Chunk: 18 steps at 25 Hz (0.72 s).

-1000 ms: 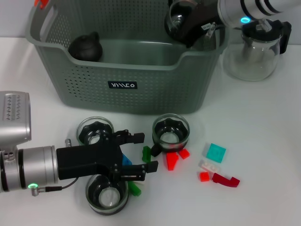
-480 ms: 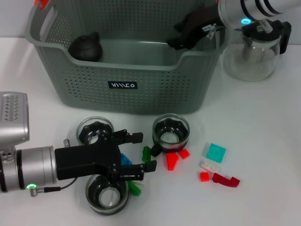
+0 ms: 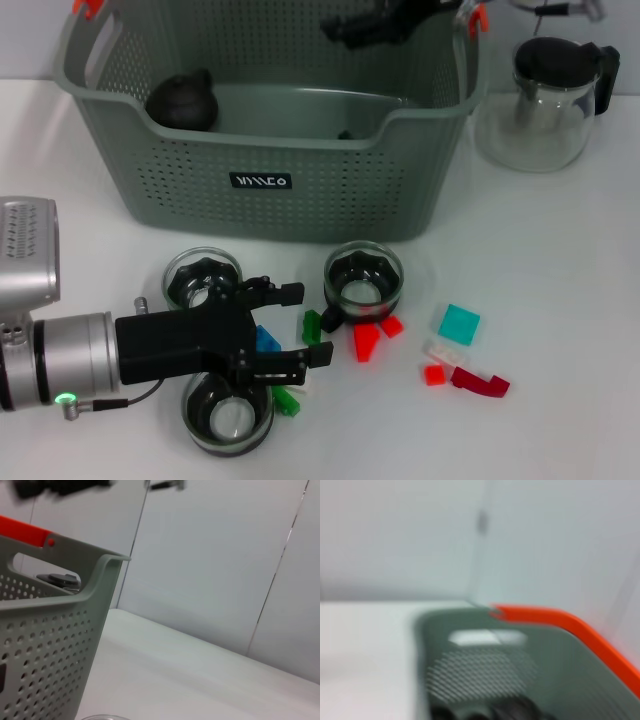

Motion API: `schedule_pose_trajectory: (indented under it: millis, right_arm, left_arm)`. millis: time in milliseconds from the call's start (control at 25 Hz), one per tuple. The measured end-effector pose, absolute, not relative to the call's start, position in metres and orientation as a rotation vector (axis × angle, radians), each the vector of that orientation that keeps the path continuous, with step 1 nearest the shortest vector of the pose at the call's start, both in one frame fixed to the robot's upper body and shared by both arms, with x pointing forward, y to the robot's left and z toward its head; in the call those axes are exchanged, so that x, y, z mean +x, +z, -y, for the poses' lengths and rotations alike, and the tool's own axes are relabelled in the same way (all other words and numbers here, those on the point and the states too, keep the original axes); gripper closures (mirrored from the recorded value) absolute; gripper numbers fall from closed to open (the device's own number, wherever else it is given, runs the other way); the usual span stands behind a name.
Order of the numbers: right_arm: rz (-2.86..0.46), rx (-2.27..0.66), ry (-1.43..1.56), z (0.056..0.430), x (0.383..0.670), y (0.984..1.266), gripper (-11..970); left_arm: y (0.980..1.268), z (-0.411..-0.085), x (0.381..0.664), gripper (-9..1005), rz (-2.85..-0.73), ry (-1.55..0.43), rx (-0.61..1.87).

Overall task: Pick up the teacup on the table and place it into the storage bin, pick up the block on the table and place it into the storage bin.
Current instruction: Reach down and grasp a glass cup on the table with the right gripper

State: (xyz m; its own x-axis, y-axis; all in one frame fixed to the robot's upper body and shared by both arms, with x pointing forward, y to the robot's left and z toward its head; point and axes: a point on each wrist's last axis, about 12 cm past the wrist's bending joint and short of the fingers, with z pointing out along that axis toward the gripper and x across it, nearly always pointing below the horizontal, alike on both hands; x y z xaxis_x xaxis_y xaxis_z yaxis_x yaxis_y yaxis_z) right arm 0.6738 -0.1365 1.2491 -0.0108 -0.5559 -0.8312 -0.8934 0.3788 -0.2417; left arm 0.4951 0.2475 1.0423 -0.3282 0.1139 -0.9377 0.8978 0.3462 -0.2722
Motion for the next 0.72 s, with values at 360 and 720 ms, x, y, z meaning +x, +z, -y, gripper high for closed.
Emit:
schedule_pose_trajectory:
  millis: [360,720]
  right_arm:
    - [-1.554,-1.579,0.765,0.166,0.604,1.238,240]
    - [-1.753,-1.792,0.651,0.168,0.591,1.194,248]
  left_arm:
    - [1.043,-0.249,0.496,121,-1.701,-1.077,0.900]
    - [1.042,-0.247,0.496,120,-1.701,-1.075,0.899]
